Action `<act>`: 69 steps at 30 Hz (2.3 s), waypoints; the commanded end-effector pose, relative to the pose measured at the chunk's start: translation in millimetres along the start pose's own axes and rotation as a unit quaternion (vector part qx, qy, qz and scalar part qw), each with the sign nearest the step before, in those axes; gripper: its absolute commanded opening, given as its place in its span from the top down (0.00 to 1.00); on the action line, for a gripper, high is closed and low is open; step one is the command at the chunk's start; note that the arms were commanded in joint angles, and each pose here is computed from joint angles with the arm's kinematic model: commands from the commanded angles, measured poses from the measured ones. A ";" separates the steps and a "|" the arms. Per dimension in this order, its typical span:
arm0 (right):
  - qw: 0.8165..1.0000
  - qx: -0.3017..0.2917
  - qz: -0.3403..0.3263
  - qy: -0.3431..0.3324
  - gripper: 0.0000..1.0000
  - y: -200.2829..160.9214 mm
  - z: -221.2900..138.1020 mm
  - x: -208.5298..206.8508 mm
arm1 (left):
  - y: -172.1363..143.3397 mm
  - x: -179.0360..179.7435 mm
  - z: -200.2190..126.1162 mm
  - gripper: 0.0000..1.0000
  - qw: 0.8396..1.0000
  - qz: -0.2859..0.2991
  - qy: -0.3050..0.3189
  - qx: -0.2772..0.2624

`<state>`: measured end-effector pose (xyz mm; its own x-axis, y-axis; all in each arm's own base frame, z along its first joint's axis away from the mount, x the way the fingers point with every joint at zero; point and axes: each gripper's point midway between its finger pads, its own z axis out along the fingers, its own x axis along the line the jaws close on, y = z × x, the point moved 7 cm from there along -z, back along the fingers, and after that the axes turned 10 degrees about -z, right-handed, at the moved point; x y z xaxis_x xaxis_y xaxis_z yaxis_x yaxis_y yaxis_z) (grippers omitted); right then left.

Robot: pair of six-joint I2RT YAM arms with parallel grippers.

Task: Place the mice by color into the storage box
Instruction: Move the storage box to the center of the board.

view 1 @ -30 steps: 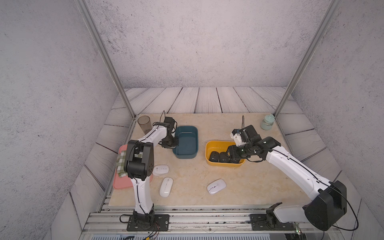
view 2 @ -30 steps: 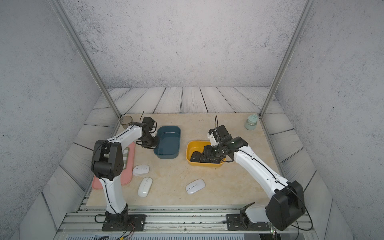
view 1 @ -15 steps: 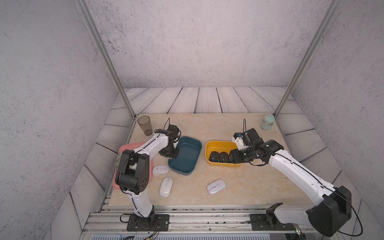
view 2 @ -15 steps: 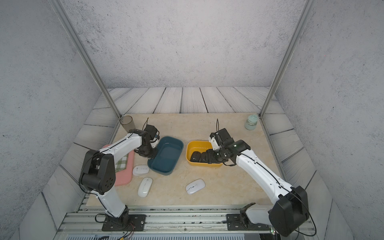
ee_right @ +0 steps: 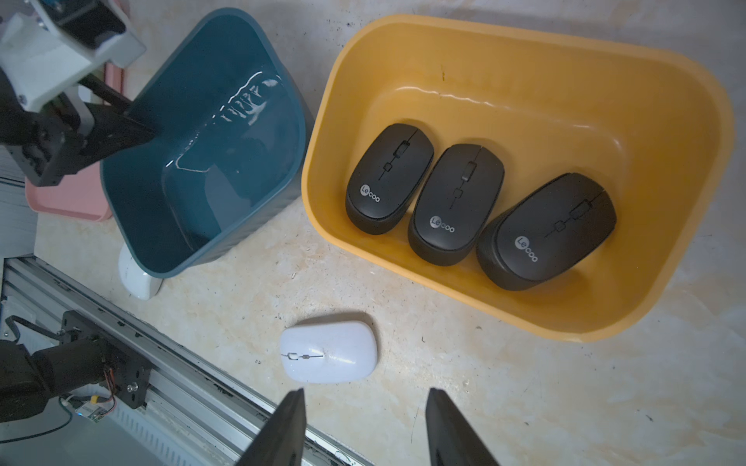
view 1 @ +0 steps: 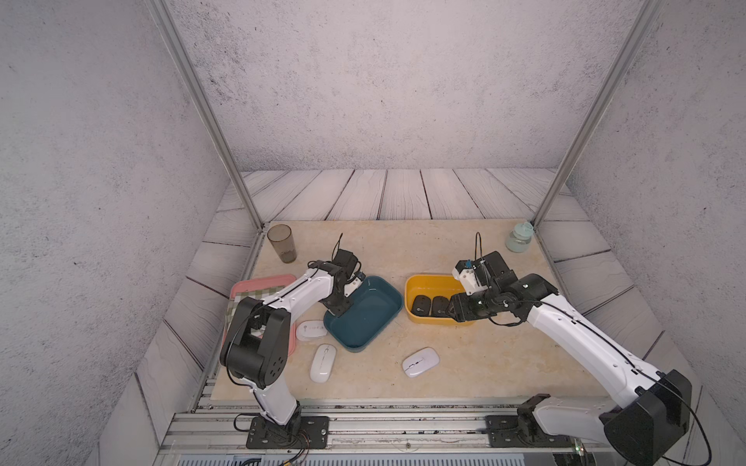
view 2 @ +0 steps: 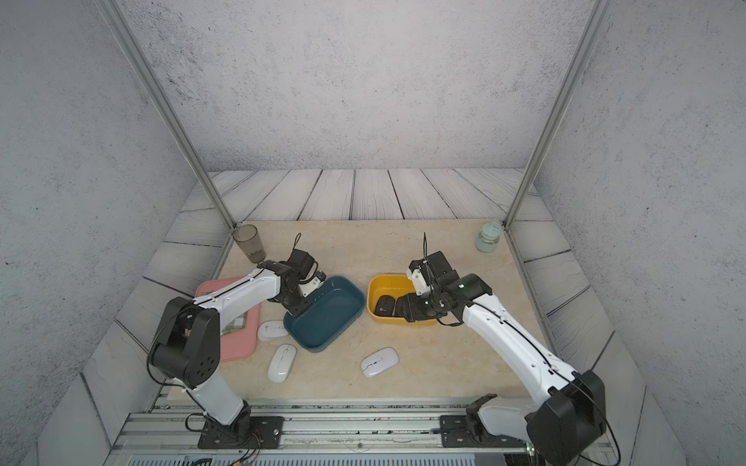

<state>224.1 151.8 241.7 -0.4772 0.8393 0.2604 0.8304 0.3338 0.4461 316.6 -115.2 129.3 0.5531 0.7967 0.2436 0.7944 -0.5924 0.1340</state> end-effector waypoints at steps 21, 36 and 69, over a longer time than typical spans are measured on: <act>0.982 0.014 -0.135 0.134 0.80 -36.3 54.6 115.4 | -66.8 62.6 -136.9 0.14 0.861 -0.450 -0.128 -0.198; 0.967 0.022 -0.233 0.103 0.99 -27.0 174.6 222.9 | -112.0 84.8 -173.1 0.13 0.805 -0.527 -0.108 -0.249; 0.988 -0.063 -0.111 0.091 0.94 137.1 142.3 153.8 | -93.4 63.5 -103.2 0.21 0.767 -0.543 -0.259 -0.224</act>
<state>301.0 423.5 160.1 -0.7332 0.6262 0.2653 0.6516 0.5352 0.5376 237.4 -13.9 230.6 -0.3125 0.7604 -0.5693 0.7411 0.5701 0.3546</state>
